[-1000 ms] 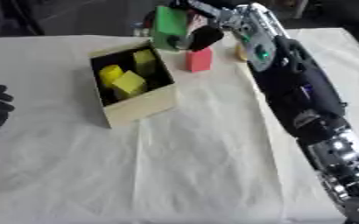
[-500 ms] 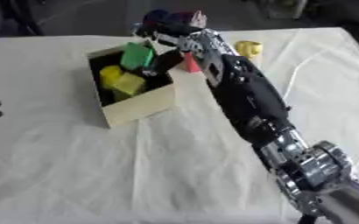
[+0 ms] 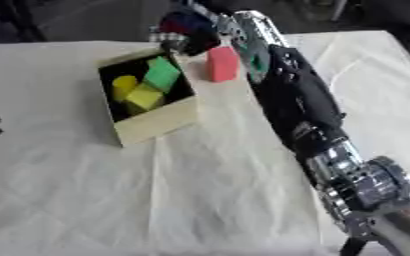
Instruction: Pick up objects on the table and place them in the box.
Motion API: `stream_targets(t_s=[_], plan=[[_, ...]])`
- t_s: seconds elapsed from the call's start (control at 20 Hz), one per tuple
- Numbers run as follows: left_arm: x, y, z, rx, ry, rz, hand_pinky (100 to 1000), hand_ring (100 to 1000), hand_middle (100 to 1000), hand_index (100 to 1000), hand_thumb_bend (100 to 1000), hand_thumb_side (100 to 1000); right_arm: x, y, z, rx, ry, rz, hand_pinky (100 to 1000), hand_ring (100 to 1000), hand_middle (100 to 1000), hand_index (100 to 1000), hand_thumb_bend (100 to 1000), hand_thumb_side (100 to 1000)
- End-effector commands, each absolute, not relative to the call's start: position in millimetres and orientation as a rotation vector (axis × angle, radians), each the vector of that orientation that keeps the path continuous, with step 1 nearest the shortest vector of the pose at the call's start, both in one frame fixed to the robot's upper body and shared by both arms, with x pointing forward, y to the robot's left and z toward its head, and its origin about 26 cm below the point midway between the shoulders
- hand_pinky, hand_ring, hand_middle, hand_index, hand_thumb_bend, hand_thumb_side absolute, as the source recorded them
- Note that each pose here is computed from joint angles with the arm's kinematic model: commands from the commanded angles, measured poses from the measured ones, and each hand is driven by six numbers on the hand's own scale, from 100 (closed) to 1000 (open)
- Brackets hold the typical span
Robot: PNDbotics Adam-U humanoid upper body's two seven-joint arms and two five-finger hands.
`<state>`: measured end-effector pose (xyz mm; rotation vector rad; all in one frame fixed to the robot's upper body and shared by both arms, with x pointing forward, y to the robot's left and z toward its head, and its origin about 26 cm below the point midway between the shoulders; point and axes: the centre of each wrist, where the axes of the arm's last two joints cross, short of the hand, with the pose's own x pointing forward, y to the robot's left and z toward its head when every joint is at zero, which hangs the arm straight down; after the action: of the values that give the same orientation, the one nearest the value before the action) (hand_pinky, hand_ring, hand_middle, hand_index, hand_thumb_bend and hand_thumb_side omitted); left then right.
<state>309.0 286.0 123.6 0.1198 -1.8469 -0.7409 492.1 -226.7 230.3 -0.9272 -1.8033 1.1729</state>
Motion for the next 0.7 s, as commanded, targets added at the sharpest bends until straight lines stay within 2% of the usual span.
stream_targets(t_s=[0.05,0.4,0.7], plan=[[308.1,287.8,132.3,0.135,-1.87,-0.749,829,683,675,832,497,610,496.8,-267.5,243.1,-1.081,-1.731,0.92,890,891,873,1000,435,469],[307.4,289.7,131.2,0.136,-1.863,-0.754,837,686,678,831,481,615,500.2,-324.5,190.7,-1.104,-1.343,0.798,888,889,849,994,449,527],[307.4,289.0,131.3,0.126,-1.866,-0.765,840,687,680,833,471,619,496.6,-342.8,156.4,-1.014,-1.123,0.876,888,891,841,966,457,555]])
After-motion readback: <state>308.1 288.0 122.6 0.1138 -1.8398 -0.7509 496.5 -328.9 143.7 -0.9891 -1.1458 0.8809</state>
